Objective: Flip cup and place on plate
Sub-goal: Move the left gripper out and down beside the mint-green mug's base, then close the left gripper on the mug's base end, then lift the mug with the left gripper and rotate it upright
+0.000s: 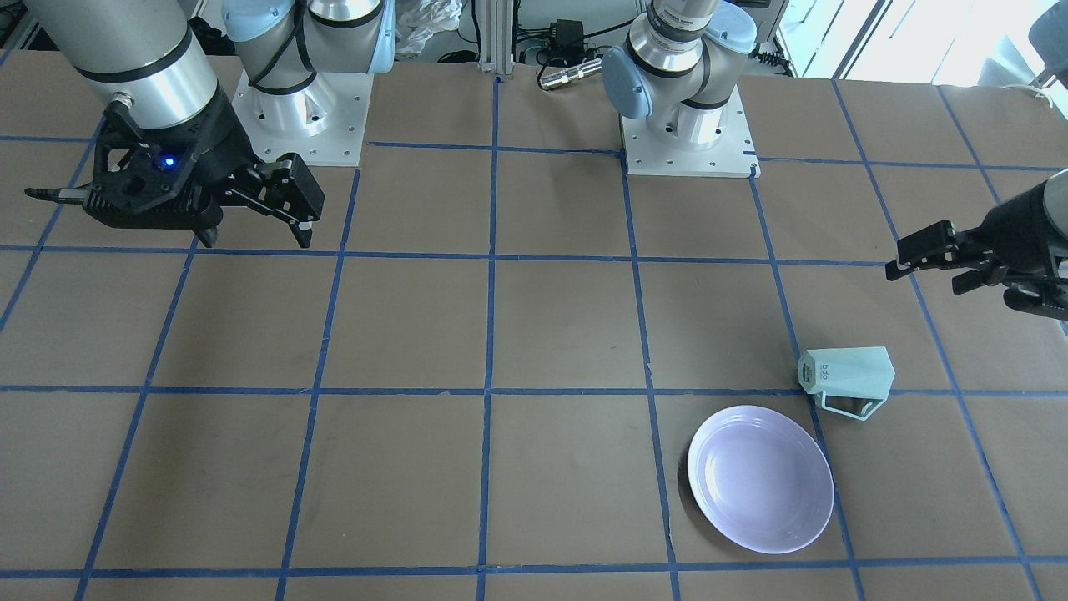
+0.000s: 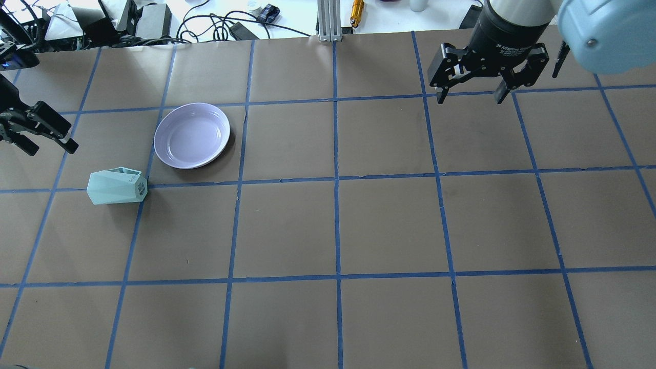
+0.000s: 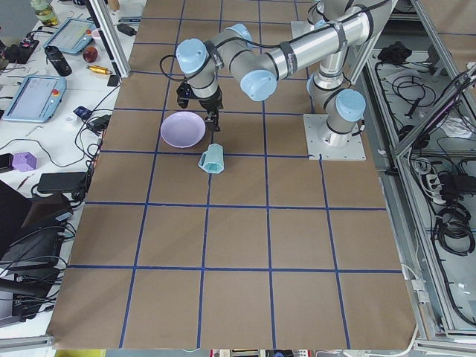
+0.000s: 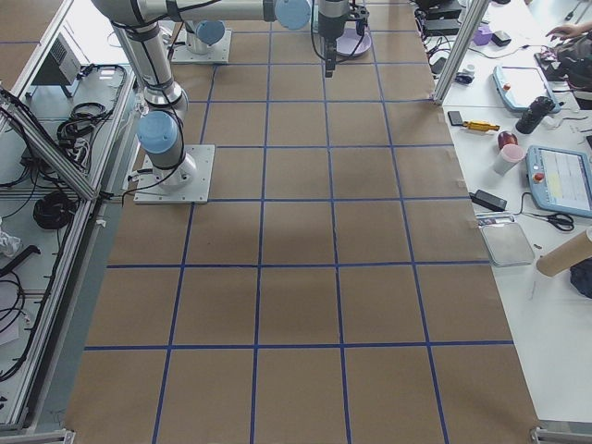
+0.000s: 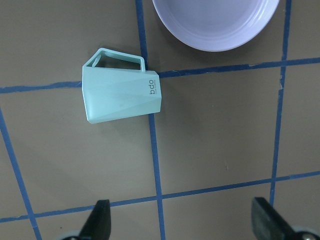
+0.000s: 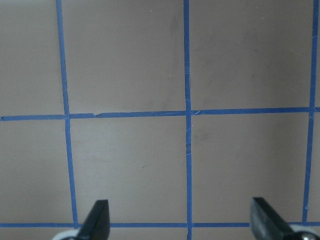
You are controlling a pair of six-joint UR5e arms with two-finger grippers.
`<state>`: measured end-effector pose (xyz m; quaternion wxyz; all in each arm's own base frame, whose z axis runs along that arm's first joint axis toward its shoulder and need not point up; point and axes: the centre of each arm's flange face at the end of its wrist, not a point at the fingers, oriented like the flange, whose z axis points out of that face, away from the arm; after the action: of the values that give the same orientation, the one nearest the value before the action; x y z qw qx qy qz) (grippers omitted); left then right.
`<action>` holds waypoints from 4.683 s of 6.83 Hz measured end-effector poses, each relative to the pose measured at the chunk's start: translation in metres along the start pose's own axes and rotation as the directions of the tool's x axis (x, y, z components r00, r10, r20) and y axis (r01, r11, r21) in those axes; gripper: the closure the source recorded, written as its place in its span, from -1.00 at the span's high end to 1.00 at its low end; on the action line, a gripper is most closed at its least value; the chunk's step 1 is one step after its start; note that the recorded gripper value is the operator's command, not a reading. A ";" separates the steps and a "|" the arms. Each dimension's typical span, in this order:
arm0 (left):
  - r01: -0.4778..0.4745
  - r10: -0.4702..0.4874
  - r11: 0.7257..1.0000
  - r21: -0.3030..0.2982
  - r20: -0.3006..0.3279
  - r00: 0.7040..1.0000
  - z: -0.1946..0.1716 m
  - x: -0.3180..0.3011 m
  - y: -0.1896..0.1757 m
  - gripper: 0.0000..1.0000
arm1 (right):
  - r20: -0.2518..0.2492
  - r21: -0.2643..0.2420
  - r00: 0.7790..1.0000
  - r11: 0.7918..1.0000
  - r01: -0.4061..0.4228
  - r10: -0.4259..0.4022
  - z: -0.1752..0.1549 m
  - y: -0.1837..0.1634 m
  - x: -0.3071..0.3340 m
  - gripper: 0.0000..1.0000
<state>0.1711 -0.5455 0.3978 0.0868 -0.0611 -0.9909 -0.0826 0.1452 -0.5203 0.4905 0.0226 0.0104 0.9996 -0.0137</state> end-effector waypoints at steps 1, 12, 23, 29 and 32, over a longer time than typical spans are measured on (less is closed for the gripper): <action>-0.015 0.016 1.000 0.022 -0.048 0.999 0.013 -0.026 -0.004 1.00 | 0.000 0.000 1.000 1.000 0.000 0.000 0.000 0.000 0.000 1.00; 0.054 0.035 0.992 0.118 -0.639 0.768 0.198 -0.163 -0.019 0.97 | 0.000 0.000 1.000 1.000 0.000 0.000 0.000 0.000 0.000 1.00; 0.043 0.074 0.988 0.148 -0.702 0.708 0.199 -0.169 -0.009 -1.00 | 0.000 0.000 1.000 1.000 0.000 0.000 0.000 0.000 0.000 1.00; 0.003 0.083 0.991 0.132 -0.643 0.762 0.082 -0.120 -0.015 -1.00 | 0.000 0.000 1.000 1.000 0.000 0.000 0.000 0.000 0.000 1.00; -0.033 0.026 0.999 -0.011 -0.422 0.906 -0.005 -0.013 -0.046 -1.00 | 0.000 -0.001 1.000 1.000 0.000 0.000 0.000 0.000 0.000 1.00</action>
<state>0.1779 -0.5923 0.3931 0.2995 -0.0576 -0.9469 -0.1015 0.1452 -0.5202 0.4903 0.0226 0.0105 0.9996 -0.0134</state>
